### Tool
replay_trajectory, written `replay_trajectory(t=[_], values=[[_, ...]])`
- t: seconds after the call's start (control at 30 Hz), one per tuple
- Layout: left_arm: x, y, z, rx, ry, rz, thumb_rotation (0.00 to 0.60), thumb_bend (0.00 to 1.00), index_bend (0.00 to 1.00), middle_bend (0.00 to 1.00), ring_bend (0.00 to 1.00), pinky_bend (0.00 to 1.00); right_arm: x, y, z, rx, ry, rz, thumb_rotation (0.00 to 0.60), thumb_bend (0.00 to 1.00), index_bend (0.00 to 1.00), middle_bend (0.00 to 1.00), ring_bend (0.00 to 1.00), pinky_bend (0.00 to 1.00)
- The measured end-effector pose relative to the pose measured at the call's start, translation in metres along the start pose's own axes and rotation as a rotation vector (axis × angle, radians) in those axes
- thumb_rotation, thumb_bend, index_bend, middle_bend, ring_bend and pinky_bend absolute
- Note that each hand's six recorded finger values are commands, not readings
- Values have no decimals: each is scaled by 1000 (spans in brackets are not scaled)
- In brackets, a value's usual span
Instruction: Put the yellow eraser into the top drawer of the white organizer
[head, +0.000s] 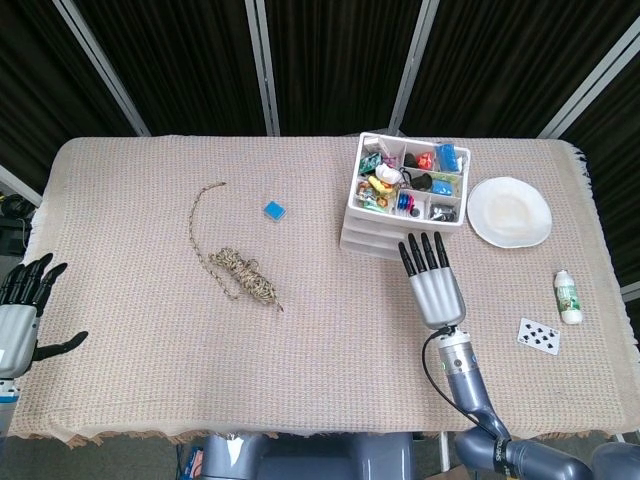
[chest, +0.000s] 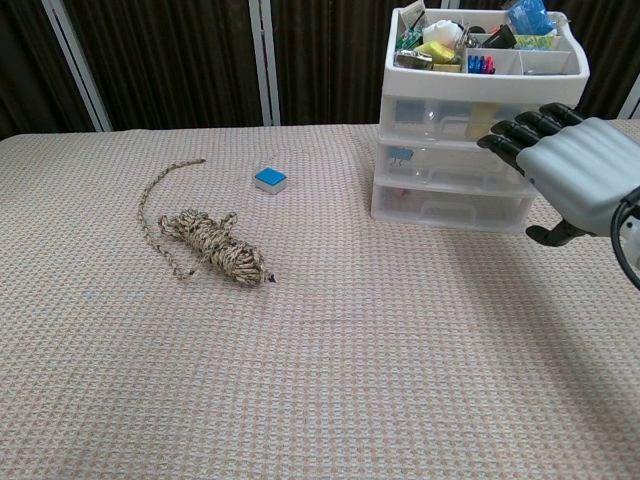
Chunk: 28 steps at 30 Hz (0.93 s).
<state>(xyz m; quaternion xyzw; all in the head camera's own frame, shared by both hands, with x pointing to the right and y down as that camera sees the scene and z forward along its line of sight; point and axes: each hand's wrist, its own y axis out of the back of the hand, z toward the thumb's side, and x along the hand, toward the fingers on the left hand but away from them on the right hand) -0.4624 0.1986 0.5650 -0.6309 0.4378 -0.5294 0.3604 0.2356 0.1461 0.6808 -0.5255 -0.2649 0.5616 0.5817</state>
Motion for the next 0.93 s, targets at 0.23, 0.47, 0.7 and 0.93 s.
replay_trajectory(t=[0.23, 0.47, 0.7, 0.93], values=[[0, 0, 0, 0, -2, 1, 600, 3, 100, 0, 0, 0, 14, 12, 0, -109, 2, 3, 600, 164, 80, 0, 0, 0], [-1, 0, 0, 1, -4, 4, 600, 3, 109, 0, 0, 0, 39, 42, -19, -303, 8, 18, 600, 138, 74, 0, 0, 0], [-1, 1, 1, 13, -8, 11, 600, 4, 106, 0, 0, 0, 61, 55, -74, -433, -30, 40, 600, 104, 58, 0, 0, 0], [-1, 0, 1, 34, -15, 12, 600, 4, 92, 0, 0, 0, 80, 55, -118, -587, -117, 60, 600, 86, 49, 0, 0, 0]])
